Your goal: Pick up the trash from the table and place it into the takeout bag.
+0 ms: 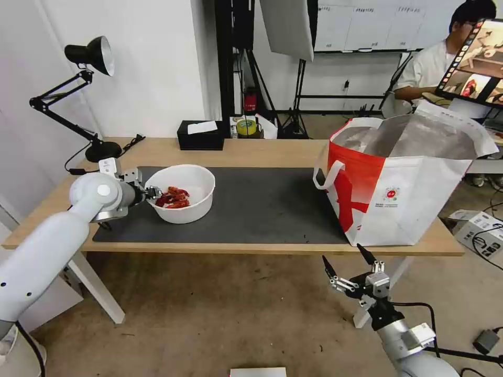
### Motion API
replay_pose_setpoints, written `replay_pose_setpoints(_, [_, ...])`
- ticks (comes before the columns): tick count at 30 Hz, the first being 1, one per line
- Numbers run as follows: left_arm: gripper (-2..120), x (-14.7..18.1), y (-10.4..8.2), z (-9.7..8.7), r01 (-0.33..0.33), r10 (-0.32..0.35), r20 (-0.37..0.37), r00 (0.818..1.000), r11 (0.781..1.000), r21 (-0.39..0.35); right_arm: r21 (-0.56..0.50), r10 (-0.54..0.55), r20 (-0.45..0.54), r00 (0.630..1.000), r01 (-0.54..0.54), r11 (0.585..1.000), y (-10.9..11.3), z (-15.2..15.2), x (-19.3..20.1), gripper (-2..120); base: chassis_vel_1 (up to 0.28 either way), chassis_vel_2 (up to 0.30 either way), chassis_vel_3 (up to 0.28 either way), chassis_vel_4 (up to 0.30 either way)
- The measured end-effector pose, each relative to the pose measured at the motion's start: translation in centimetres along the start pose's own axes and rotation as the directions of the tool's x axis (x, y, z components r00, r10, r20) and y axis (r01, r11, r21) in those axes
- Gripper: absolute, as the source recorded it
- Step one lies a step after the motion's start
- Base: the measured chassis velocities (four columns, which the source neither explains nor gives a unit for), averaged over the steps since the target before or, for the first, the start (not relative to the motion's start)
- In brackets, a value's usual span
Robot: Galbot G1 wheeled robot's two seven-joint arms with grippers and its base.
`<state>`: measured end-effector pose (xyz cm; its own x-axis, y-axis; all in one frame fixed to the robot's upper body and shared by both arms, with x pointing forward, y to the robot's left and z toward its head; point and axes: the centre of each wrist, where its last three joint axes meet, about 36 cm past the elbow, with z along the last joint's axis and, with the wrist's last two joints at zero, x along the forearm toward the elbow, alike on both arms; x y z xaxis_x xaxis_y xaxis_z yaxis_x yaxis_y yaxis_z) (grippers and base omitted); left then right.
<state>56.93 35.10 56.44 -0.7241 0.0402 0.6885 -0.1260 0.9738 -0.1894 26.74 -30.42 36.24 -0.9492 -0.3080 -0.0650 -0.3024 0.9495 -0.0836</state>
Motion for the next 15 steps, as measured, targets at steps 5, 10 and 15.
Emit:
replay_pose_setpoints(5, [4, -0.15, -0.24, 0.15, -0.008, 0.008, -0.003, 1.000, 1.000, 0.001, 0.000, 0.000, 0.000, 1.000, 0.000, 1.000, 0.00, 0.00, 0.00, 100, 0.000, 0.000, 0.000, 0.000])
replay_pose_setpoints(10, [0, -0.14, -0.43, 0.22, -0.016, 0.016, -0.004, 1.000, 1.000, 0.001, 0.000, 0.000, 0.000, 1.000, 0.000, 1.000, 0.00, 0.00, 0.00, 100, 0.000, 0.000, 0.000, 0.000])
replay_pose_setpoints(15, [0, 0.07, -0.68, 0.22, -0.030, 0.030, -0.003, 1.000, 1.000, 0.000, 0.000, 0.000, 0.000, 1.000, 0.000, 1.000, 0.00, 0.00, 0.00, 100, 0.000, 0.000, 0.000, 0.000])
